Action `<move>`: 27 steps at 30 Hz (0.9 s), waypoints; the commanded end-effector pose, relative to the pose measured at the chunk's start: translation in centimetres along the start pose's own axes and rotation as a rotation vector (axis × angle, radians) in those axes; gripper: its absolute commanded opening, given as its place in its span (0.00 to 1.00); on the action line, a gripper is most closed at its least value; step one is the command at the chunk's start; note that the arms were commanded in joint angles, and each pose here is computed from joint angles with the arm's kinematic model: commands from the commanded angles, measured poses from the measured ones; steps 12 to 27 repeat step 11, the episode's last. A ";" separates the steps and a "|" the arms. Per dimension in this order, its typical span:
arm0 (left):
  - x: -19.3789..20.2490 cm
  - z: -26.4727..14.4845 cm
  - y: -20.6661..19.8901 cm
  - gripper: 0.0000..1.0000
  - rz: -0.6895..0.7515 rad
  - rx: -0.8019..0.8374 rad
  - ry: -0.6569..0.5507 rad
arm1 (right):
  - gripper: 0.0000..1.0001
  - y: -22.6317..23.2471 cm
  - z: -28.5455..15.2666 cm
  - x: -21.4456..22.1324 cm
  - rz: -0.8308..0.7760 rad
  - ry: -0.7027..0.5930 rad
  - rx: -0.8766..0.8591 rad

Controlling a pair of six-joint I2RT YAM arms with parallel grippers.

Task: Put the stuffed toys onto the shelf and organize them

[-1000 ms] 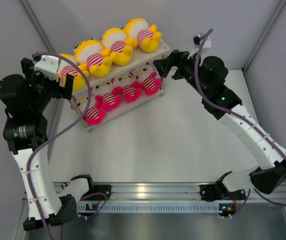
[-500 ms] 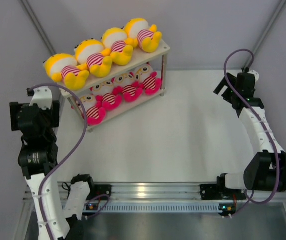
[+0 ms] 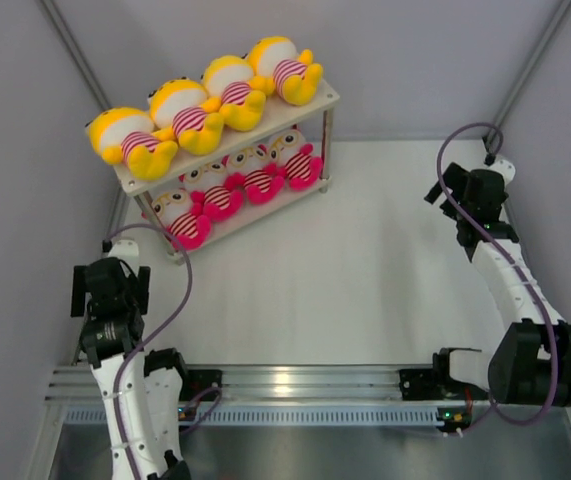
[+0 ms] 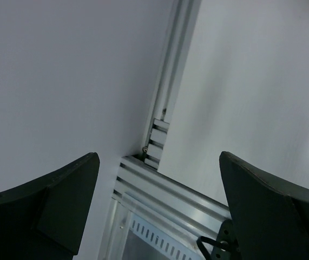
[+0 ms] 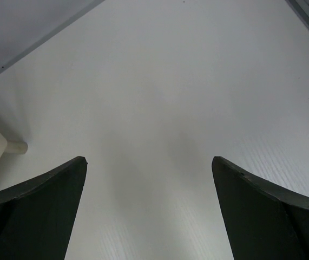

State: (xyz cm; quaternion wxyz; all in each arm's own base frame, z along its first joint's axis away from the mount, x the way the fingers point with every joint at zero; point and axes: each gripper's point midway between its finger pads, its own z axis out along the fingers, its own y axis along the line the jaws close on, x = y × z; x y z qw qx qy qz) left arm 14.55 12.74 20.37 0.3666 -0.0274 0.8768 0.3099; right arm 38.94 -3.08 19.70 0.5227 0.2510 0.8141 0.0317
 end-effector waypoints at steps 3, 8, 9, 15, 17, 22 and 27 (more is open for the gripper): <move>2.7 1.7 -3.5 0.99 -0.022 0.111 0.058 | 0.99 1.8 -1.4 -4.0 0.026 -0.170 -0.091; 4.1 2.5 -4.9 0.99 -0.002 0.155 0.090 | 0.99 2.2 -1.0 -3.9 0.036 -0.184 -0.115; 4.2 2.5 -5.0 0.99 0.002 0.162 0.097 | 0.99 2.2 -0.9 -3.6 0.041 -0.178 -0.120; 4.4 2.6 -5.1 0.99 0.007 0.163 0.105 | 1.00 2.5 -0.7 -3.6 0.041 -0.184 -0.140; 4.4 2.6 -5.1 0.99 0.007 0.163 0.105 | 1.00 2.5 -0.7 -3.6 0.041 -0.184 -0.140; 4.4 2.6 -5.1 0.99 0.007 0.163 0.105 | 1.00 2.5 -0.7 -3.6 0.041 -0.184 -0.140; 4.4 2.6 -5.1 0.99 0.007 0.163 0.105 | 1.00 2.5 -0.7 -3.6 0.041 -0.184 -0.140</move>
